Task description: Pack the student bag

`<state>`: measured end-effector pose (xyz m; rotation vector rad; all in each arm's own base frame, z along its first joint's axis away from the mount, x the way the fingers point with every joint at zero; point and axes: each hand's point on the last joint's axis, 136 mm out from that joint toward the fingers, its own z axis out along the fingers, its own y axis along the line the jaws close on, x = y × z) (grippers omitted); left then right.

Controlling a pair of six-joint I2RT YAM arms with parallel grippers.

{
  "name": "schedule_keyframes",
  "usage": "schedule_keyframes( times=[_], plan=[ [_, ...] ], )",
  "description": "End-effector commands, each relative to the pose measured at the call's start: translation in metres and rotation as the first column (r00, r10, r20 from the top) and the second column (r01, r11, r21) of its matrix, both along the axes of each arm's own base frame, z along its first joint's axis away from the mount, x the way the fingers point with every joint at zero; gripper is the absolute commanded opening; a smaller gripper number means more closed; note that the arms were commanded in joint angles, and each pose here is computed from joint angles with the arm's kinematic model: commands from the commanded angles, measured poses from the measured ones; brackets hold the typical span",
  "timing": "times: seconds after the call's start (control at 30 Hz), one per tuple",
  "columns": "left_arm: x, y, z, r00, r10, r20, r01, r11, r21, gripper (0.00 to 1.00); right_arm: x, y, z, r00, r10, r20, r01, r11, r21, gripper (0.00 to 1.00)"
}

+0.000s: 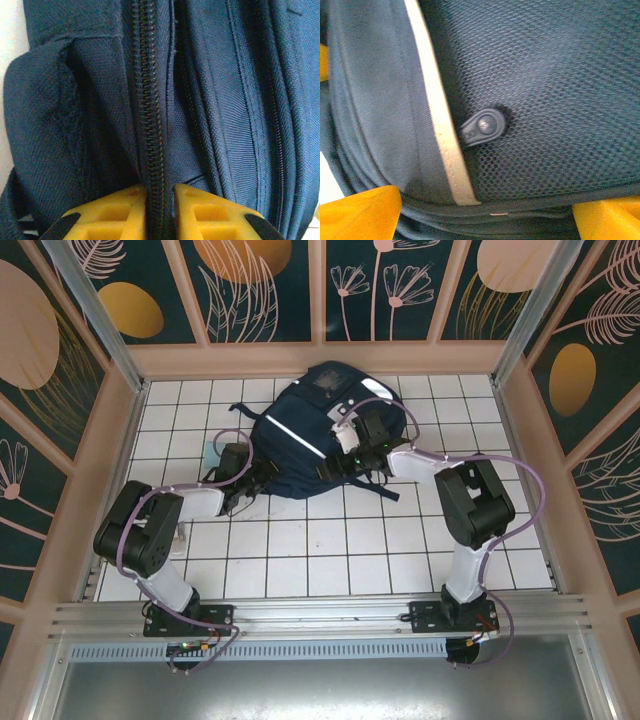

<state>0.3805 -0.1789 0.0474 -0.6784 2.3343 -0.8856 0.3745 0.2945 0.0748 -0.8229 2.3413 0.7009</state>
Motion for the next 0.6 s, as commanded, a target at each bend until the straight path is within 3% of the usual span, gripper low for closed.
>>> schedule_keyframes(
  times=[0.0, 0.17, 0.33, 0.47, 0.57],
  plan=[
    [0.002, -0.015, 0.002, 0.999, -0.033, -0.004, 0.033, 0.998, -0.047, 0.2, -0.046, 0.051, 0.031, 0.98, 0.181, -0.085, -0.159, 0.963, 0.217, 0.87],
    [0.002, -0.021, -0.008, 0.998, -0.049, -0.026, 0.048, 0.997, -0.056, 0.2, -0.072, 0.062, 0.073, 0.956, 0.252, -0.147, -0.18, 0.906, 0.383, 0.86],
    [0.002, -0.02, -0.009, 0.999, -0.043, -0.024, 0.041, 0.998, -0.052, 0.2, -0.092, 0.06, 0.097, 0.943, 0.285, -0.17, -0.191, 0.885, 0.425, 0.85],
    [0.004, -0.018, -0.006, 0.999, -0.035, -0.014, 0.035, 0.998, -0.043, 0.2, -0.101, 0.048, 0.09, 0.951, 0.232, -0.202, -0.147, 0.92, 0.363, 0.83],
    [0.005, -0.016, -0.006, 0.999, -0.032, -0.009, 0.032, 0.999, -0.031, 0.21, -0.088, 0.029, 0.085, 0.984, 0.089, -0.155, -0.045, 0.963, 0.267, 0.82]
  ],
)
